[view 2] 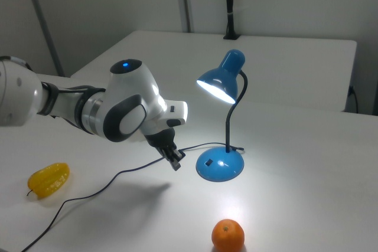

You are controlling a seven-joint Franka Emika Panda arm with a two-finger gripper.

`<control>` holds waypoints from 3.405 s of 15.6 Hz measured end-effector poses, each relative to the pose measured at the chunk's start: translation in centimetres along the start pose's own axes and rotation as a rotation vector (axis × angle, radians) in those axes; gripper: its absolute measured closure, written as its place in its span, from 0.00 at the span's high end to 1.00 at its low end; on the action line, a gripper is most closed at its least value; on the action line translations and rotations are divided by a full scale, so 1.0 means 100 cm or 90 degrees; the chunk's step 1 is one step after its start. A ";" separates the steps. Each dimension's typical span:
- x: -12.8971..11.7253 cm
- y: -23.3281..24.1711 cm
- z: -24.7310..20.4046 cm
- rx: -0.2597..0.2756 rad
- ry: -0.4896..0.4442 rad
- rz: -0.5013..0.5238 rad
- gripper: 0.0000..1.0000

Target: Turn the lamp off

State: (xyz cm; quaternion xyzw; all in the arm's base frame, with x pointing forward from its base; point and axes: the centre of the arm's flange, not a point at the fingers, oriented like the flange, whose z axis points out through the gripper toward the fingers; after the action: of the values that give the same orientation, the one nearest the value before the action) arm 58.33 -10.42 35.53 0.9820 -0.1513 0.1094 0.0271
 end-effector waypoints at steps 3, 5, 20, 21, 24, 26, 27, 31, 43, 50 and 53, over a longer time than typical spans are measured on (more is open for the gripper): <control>0.010 0.012 0.011 0.008 0.050 0.016 0.01; 0.014 0.018 0.016 0.011 0.072 0.023 0.01; 0.034 0.028 0.040 0.021 0.133 0.042 0.01; 0.034 0.028 0.040 0.021 0.133 0.042 0.01; 0.034 0.028 0.040 0.021 0.133 0.042 0.01; 0.034 0.028 0.040 0.021 0.133 0.042 0.01; 0.034 0.028 0.040 0.021 0.133 0.042 0.01; 0.033 0.028 0.042 0.021 0.131 0.042 0.01; 0.025 0.018 0.042 0.011 0.060 0.031 0.01; 0.007 -0.078 -0.060 0.002 -0.035 -0.072 0.01; 0.008 -0.101 -0.114 -0.013 -0.088 -0.102 0.01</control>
State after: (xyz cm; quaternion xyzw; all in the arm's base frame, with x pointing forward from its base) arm 59.74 0.01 46.64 0.9959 -0.0746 0.0372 0.0353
